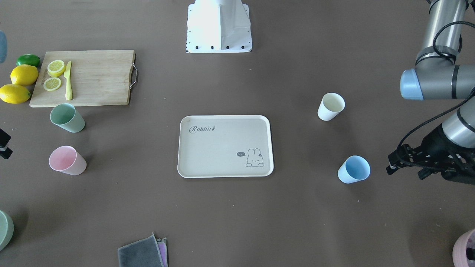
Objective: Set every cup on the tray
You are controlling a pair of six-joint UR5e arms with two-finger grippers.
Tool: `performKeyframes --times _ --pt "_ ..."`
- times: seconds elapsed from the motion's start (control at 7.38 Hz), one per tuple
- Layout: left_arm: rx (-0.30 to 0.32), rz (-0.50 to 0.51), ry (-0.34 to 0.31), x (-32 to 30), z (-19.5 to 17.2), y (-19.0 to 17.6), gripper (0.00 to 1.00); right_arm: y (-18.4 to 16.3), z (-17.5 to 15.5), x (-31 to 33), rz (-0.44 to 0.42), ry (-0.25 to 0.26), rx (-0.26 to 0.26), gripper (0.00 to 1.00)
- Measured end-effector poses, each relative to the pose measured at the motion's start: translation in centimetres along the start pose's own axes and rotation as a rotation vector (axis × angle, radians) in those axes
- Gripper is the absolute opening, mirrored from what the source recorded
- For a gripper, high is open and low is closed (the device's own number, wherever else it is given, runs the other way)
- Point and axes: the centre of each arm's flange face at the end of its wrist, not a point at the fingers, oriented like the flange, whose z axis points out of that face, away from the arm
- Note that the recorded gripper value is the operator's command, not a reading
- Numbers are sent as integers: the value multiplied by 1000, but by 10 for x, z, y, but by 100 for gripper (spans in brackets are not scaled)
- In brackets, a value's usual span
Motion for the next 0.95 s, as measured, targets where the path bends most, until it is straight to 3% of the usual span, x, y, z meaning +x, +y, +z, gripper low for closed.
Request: performKeyframes --times 0.41,0.54,0.68,0.81,0.95 --pt "-13 25 17 11 23 20 94 2 1 1 -2 0 1 100" --pt "-13 24 24 10 28 27 78 2 2 2 -1 0 0 100" --pt "-14 19 31 12 32 33 48 2 3 3 0 1 -2 100" --pt "-16 21 33 15 37 38 36 2 3 3 0 2 -2 100" --pt "-17 30 35 20 44 43 36 2 3 3 0 2 -2 100"
